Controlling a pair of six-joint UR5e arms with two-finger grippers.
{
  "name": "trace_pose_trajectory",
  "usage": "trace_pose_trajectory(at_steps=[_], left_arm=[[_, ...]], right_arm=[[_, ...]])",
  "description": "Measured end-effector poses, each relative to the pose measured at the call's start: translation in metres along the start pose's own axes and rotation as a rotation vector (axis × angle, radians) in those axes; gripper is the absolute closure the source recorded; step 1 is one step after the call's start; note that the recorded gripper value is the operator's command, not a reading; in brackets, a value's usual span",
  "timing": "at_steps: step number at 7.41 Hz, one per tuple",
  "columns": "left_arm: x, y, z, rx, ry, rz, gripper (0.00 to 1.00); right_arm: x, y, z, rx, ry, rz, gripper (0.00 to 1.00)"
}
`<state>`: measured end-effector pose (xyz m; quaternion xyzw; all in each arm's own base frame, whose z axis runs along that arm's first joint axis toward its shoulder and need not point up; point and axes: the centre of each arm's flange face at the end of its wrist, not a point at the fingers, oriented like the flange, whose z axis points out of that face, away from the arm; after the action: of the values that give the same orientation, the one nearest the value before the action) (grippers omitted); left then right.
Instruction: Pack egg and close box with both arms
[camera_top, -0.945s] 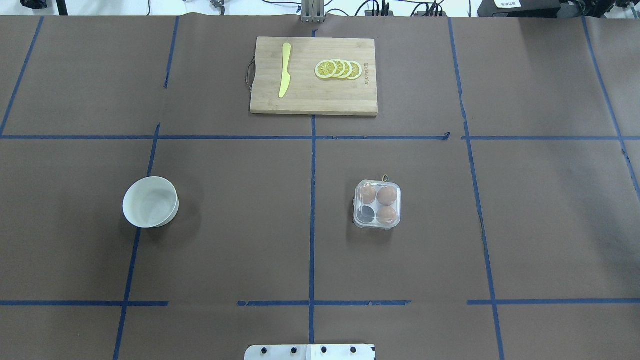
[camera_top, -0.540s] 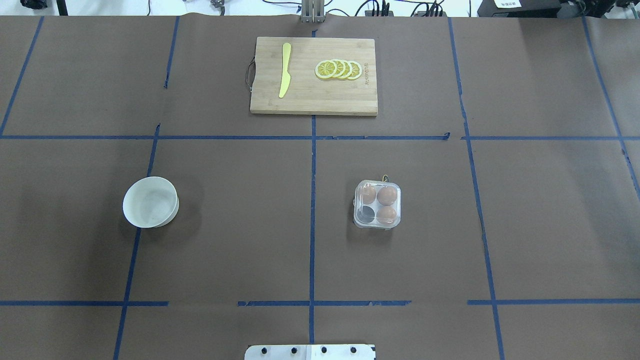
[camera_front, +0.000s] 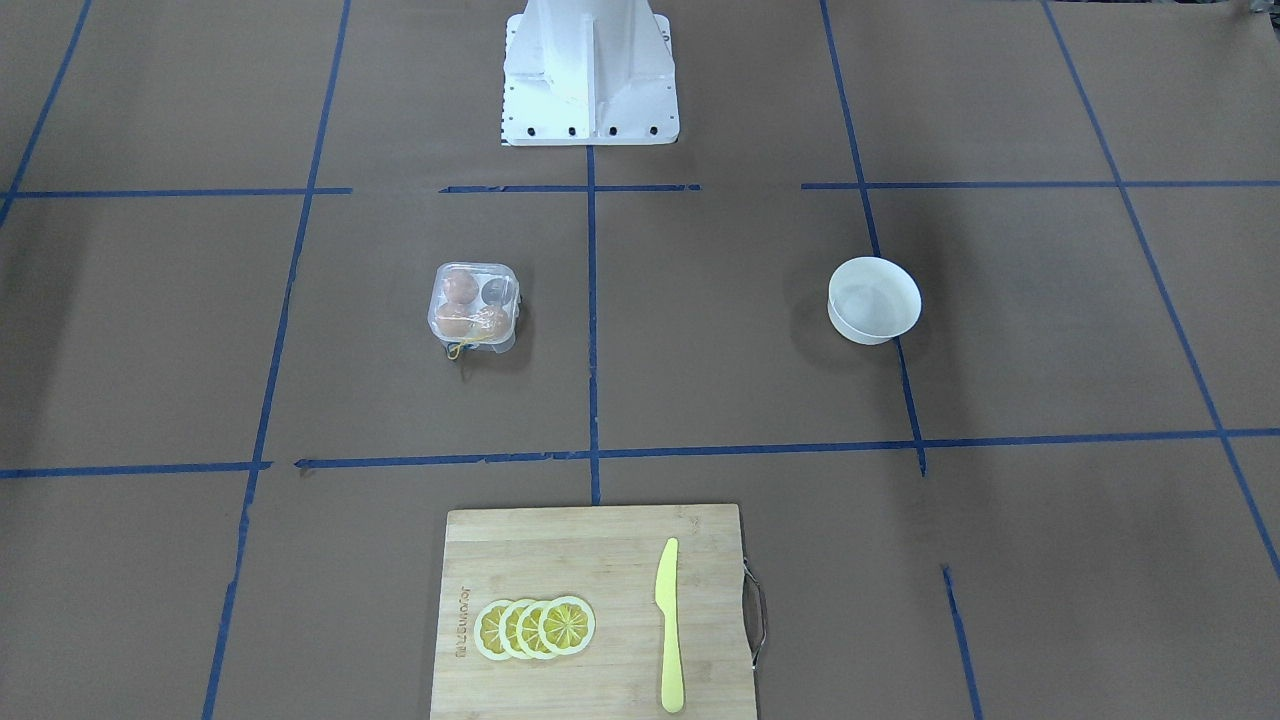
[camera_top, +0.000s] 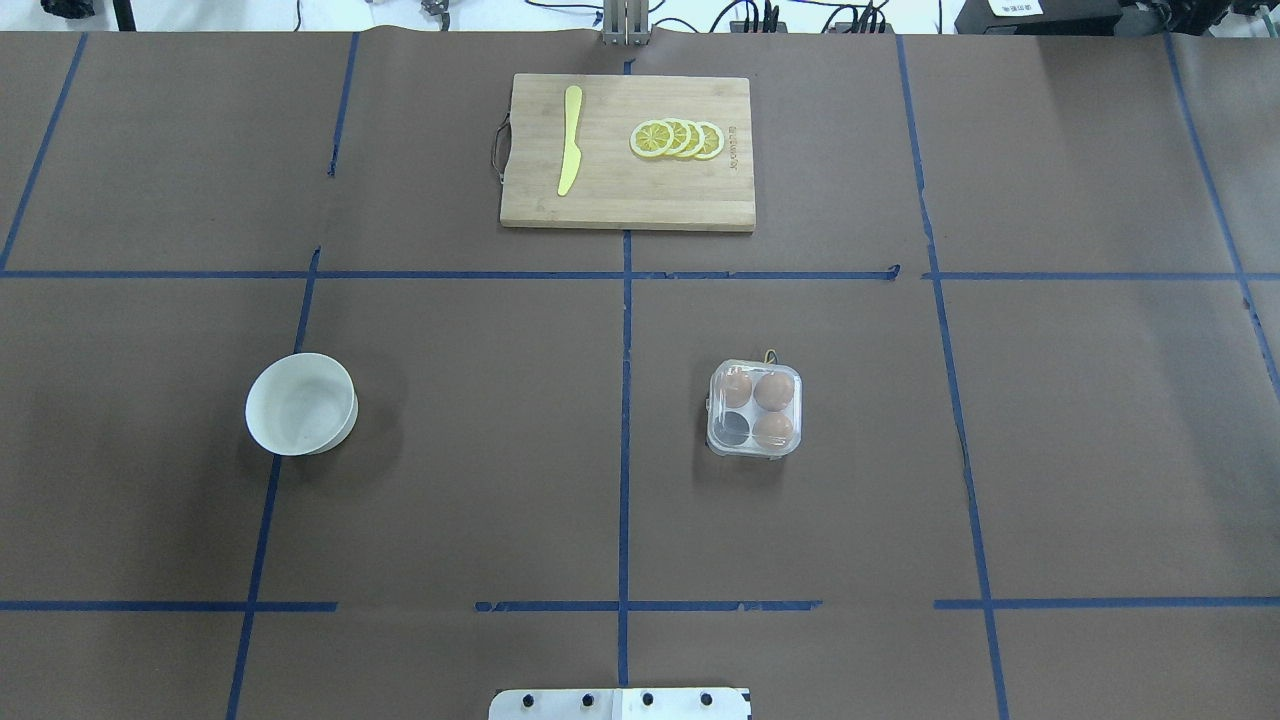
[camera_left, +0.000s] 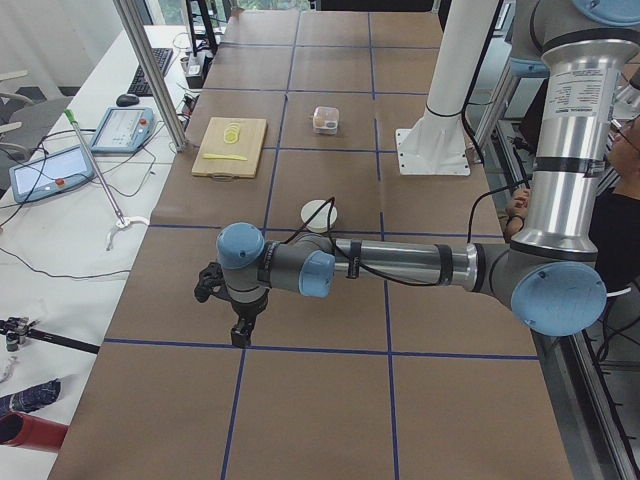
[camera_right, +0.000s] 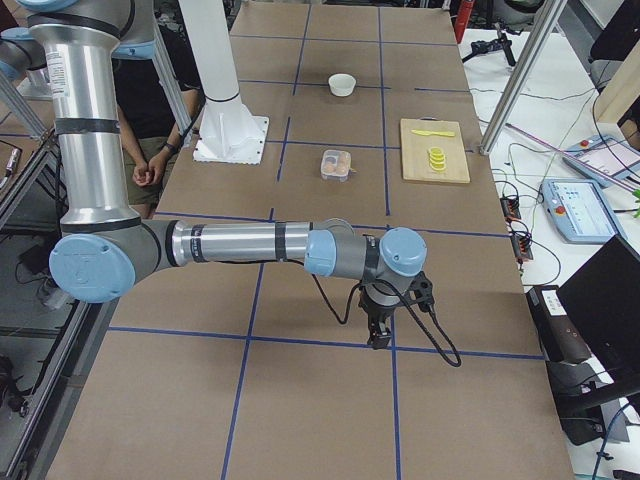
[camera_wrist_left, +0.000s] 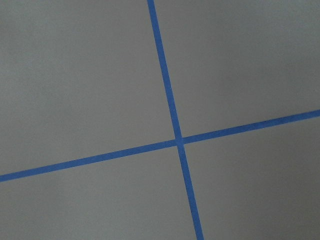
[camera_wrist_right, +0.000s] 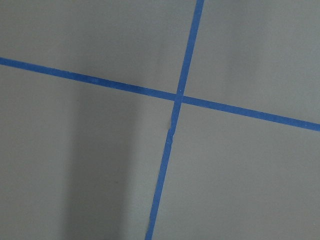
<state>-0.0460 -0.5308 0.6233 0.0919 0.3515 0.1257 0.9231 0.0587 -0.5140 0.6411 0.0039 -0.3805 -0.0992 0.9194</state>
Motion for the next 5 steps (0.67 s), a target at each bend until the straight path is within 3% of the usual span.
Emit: trace_pose_trajectory(at_steps=[5], left_arm=[[-0.014, 0.016, -0.007, -0.022, 0.011, -0.012, 0.00]], right_arm=[[0.005, 0.006, -0.008, 0.020, -0.012, 0.104, 0.00]])
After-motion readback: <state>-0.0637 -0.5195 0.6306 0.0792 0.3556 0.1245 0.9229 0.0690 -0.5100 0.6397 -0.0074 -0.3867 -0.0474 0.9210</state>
